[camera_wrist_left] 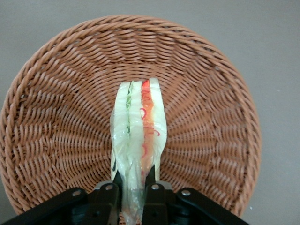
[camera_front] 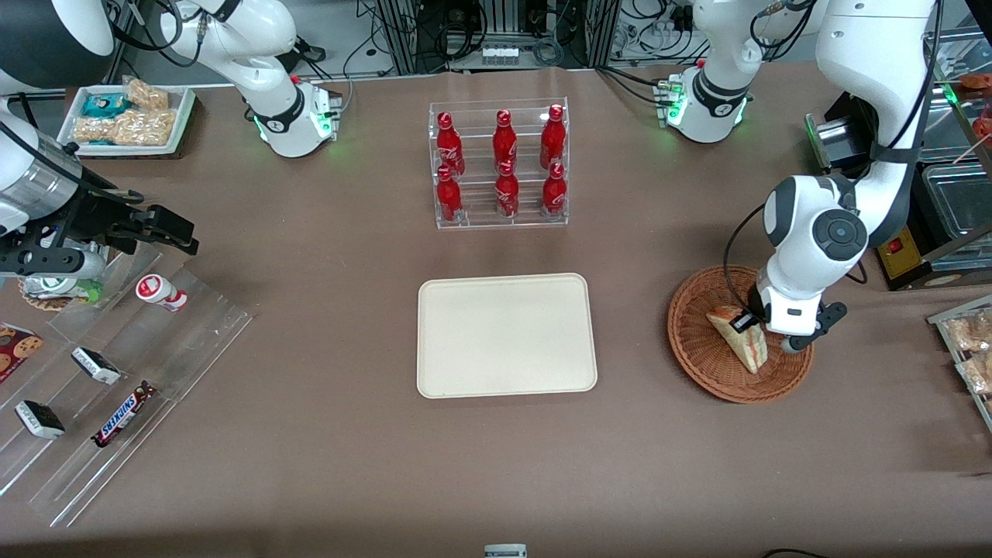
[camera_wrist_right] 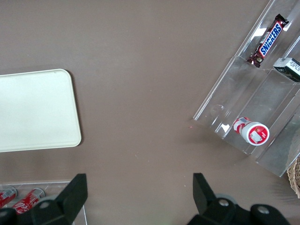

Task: Place sandwich from basket to tray
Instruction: 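Lift the sandwich and carry it over the cream tray, then lower the sandwich onto the tray and open the left gripper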

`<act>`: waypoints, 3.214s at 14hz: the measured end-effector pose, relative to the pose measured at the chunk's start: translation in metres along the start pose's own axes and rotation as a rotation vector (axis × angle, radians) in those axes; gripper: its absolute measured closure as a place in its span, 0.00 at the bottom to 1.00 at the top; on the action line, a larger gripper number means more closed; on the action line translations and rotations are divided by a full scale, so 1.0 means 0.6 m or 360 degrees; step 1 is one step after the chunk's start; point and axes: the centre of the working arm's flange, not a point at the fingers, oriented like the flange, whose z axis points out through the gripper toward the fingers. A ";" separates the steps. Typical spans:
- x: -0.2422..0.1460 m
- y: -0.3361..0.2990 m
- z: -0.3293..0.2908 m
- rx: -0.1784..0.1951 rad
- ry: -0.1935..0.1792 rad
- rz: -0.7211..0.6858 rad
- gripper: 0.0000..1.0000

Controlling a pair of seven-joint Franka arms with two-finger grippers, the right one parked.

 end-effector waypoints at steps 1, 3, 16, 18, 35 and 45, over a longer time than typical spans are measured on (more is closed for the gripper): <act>-0.003 0.019 -0.013 0.0008 -0.0010 0.0032 0.82; -0.020 0.083 -0.057 0.0021 -0.0022 0.0126 0.84; -0.331 0.508 -0.054 -0.0169 0.0048 0.0698 0.86; -0.382 0.540 -0.031 -0.0212 0.0055 0.0701 0.87; -0.491 0.582 0.009 -0.0323 0.0054 0.0806 0.61; -0.358 0.528 -0.271 -0.0234 0.0101 0.0642 0.00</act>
